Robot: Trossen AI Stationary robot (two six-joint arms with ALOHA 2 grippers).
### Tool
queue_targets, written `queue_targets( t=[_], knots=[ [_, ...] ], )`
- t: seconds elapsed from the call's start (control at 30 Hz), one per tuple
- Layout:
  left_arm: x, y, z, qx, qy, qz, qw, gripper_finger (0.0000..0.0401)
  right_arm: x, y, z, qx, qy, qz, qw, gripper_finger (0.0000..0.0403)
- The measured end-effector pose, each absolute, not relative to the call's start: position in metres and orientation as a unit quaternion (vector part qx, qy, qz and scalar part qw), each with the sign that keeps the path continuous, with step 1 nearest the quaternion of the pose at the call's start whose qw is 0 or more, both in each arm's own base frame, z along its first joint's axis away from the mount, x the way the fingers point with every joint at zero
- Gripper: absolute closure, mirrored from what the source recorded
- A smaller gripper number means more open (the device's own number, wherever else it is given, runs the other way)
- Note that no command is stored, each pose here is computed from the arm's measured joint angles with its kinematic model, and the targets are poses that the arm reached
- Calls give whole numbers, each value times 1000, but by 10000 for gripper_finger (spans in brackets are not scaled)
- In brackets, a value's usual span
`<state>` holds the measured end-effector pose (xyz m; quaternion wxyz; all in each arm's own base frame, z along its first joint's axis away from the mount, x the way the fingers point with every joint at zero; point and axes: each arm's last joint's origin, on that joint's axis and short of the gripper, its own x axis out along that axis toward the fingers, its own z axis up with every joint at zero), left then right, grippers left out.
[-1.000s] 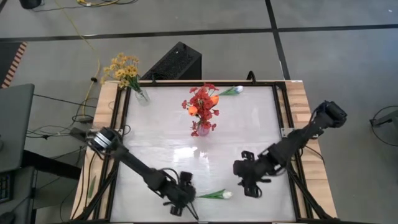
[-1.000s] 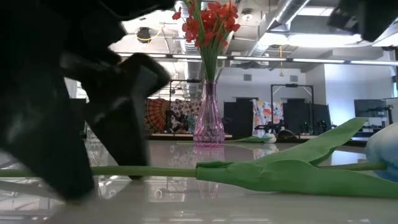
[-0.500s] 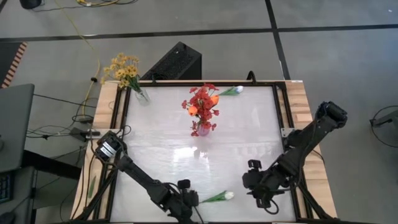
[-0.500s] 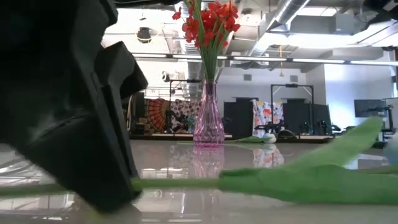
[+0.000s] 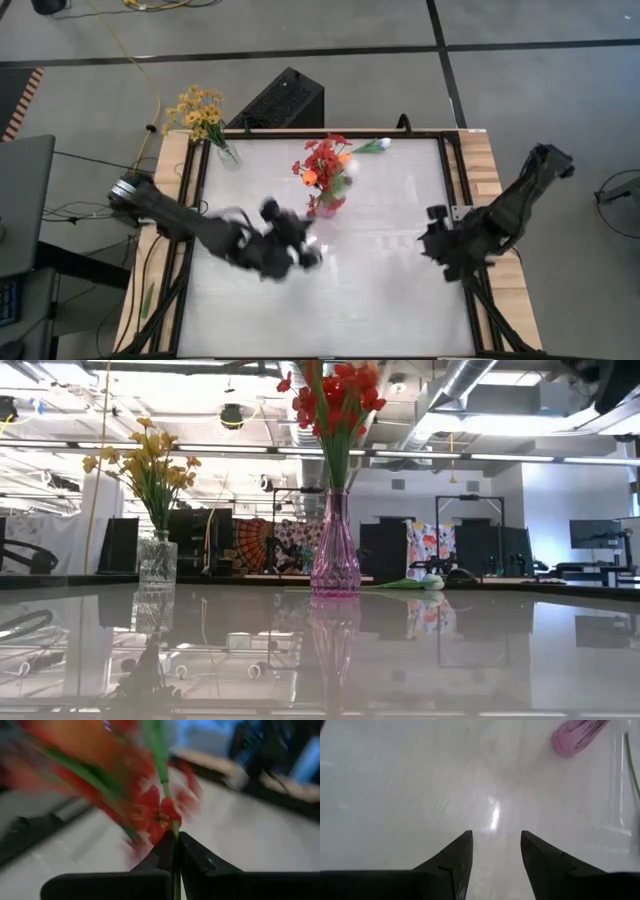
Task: Sort flowers into vase by color
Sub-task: Put the bottom white tulip into the transparent vase
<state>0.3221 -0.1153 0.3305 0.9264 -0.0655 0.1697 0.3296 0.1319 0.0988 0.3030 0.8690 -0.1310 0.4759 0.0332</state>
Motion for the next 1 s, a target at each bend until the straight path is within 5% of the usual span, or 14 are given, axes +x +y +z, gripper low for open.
queue_targets(
  t=[0.07,0.17,0.27,0.4,0.6,0.8,1.0],
  knots=[
    [317,-101,347,-53,157,329,930,401,126,86,297,-113,452,41,884,220],
    [316,-94,376,-15,157,152,976,401,119,70,283,-83,435,46,896,227],
    [313,-85,408,-13,61,46,997,401,114,57,274,-42,426,44,903,231],
    [305,-64,432,68,-9,72,995,401,116,45,272,-4,422,31,906,232],
    [301,-7,438,142,11,179,973,401,126,35,274,26,406,-7,913,232],
    [297,65,432,162,39,147,975,401,150,28,281,92,338,-50,935,232],
    [251,130,444,144,34,169,974,401,179,22,282,166,284,-95,940,233]
  ],
)
